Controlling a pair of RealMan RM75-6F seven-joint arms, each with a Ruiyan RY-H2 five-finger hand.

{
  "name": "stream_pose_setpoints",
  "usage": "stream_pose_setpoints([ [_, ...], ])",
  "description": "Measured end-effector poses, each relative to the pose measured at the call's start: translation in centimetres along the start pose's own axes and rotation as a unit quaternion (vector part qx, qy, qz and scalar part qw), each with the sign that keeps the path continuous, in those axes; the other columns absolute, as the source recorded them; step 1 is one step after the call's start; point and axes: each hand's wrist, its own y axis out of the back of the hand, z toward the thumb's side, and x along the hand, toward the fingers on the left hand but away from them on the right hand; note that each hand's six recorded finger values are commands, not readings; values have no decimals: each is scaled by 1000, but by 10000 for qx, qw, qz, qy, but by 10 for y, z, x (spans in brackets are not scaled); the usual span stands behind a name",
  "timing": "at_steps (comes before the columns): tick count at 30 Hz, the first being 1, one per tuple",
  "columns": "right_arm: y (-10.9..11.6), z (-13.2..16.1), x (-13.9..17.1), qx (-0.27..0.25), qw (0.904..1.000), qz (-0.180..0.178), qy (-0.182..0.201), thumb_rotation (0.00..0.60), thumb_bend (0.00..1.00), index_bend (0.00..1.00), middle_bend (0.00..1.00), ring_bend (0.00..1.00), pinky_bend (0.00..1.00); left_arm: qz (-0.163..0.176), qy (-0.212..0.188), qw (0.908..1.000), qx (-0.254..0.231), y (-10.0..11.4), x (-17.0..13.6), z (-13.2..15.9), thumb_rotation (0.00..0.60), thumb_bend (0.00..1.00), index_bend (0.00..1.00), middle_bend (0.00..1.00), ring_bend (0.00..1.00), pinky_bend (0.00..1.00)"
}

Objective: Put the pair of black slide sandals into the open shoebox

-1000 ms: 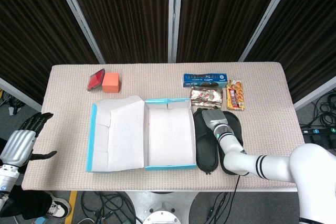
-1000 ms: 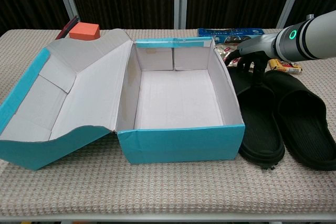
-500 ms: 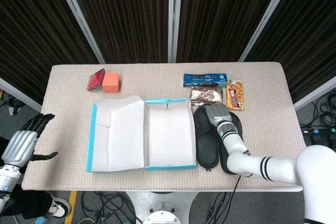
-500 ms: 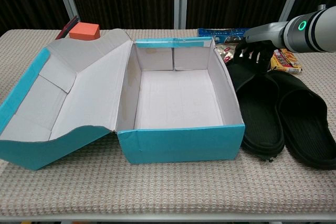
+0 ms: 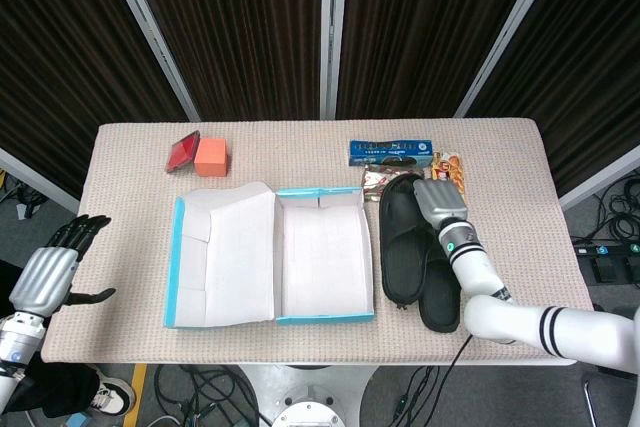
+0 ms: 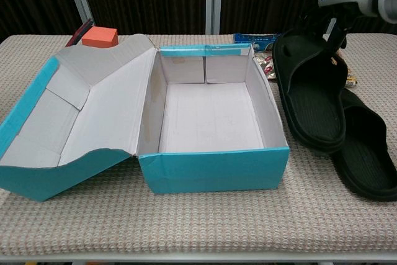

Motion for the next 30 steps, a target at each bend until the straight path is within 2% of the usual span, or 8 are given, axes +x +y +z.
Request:
stream_pose_setpoints([
  [9,70,-11,48,-395,9936,-992,380,600,230,506,477,380,568,40,-101,9999,49,1,1,9,600,0,80,81,0,117],
  [13,83,-6,64,-781,9867,-1246,688,600,230,522,494,391,578,158,-141,9998,66,4,1,12,600,0,79,81,0,117],
  [17,84,3,69,-1341,9763,-1345,1037,600,230,533,502,399,584,241,-100,9996,113,7,0,11,600,0,80,81,0,116],
  [20,69,13,62,-1936,9650,-1231,1275,600,226,533,502,398,584,254,-64,9995,156,8,0,10,600,0,80,81,0,117],
  [23,48,24,49,-2646,9478,-998,1471,600,228,533,502,397,584,269,-44,9995,179,9,-2,9,600,0,80,81,0,116],
  [26,30,36,34,-3337,9243,-766,1688,600,230,533,501,397,583,292,-14,9994,169,11,-3,6,600,0,80,81,0,116],
  [27,23,42,28,-3577,9138,-690,1794,600,229,533,501,398,583,301,-2,9994,170,11,-3,5,600,0,80,81,0,116],
  [30,9,58,15,-4027,8890,-519,2116,600,198,533,502,399,583,330,35,9993,161,13,-5,1,600,0,80,81,0,116],
])
